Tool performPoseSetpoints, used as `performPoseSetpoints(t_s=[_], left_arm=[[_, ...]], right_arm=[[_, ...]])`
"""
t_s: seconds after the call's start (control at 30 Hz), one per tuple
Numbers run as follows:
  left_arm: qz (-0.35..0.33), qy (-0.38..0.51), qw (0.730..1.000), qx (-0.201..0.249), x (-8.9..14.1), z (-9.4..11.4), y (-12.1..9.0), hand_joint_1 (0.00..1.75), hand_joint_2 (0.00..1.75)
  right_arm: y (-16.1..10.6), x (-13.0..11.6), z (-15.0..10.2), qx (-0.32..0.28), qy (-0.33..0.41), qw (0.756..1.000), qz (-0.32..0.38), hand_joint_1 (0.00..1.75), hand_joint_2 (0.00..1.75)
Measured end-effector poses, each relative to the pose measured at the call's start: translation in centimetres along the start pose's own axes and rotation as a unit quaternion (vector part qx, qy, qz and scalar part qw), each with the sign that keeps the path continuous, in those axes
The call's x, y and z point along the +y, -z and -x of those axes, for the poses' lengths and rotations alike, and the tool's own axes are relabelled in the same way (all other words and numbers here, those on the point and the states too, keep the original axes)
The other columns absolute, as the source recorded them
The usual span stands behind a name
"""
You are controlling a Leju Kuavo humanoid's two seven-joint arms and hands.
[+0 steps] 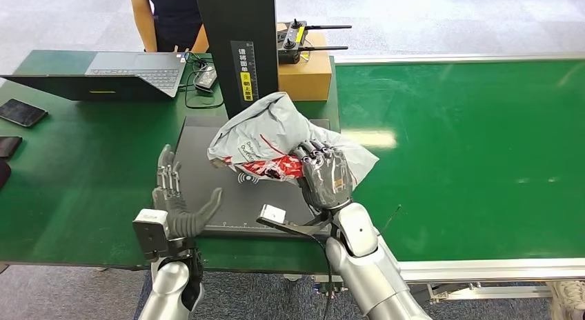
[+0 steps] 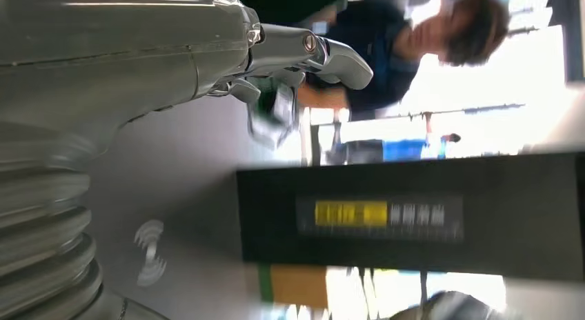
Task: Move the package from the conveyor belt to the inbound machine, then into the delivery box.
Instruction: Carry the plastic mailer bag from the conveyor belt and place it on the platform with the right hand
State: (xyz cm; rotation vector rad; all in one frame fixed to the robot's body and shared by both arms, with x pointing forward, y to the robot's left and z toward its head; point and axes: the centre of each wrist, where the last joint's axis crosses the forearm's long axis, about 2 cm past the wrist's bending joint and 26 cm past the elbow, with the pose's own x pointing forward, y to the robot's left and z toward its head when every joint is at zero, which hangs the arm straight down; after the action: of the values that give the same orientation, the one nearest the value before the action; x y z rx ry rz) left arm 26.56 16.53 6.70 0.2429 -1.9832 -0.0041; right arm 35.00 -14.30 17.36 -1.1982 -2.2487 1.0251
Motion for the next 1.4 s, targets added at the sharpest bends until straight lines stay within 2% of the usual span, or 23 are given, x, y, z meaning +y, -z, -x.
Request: performPoseSetpoints(t_s=[0.2,0.37,0.5,0.6,0.8,0.97,1.13,1.3,1.4], left_arm=[[-0.059,0.025,0.998,-0.015,0.9,-0.4,0.2,0.0,1.75],[-0.086,0.027,0.996,-0.023,1.4,-1.0,0.2,0.0,1.75],[-0.103,0.026,0.994,-0.029,1.7,-1.5,0.1,0.0,1.75],[-0.114,0.026,0.993,-0.034,1.7,-1.9,0.1,0.0,1.75],[-0.118,0.023,0.992,-0.048,1.7,-2.6,0.1,0.0,1.75],[-0.116,0.023,0.992,-0.055,1.7,-2.8,0.0,0.0,1.75],[-0.111,0.023,0.991,-0.064,1.7,-3.1,0.1,0.0,1.75],[-0.107,0.024,0.991,-0.071,1.8,-3.3,0.2,0.0,1.75],[-0.102,0.024,0.992,-0.074,1.8,-3.4,0.2,0.0,1.75]], right_arm=[[-0.1,0.6,-0.5,0.0,0.006,1.0,-0.013,1.36,1.75],[-0.3,1.2,-0.7,0.002,0.01,1.0,-0.027,1.35,1.75],[-0.4,1.6,-0.5,0.006,0.015,0.999,-0.041,1.23,1.75],[-0.5,2.1,-0.3,0.009,0.022,0.998,-0.052,1.26,1.75],[-1.0,3.3,0.6,0.007,0.012,0.996,-0.09,1.28,1.75],[-1.4,3.9,1.1,0.007,0.007,0.994,-0.113,1.2,1.75],[-1.7,4.4,1.2,-0.013,0.016,0.991,-0.13,1.2,1.75],[-1.8,4.8,1.1,-0.033,0.012,0.989,-0.144,1.27,1.75],[-1.8,4.9,1.1,-0.04,0.009,0.988,-0.149,1.25,1.75]])
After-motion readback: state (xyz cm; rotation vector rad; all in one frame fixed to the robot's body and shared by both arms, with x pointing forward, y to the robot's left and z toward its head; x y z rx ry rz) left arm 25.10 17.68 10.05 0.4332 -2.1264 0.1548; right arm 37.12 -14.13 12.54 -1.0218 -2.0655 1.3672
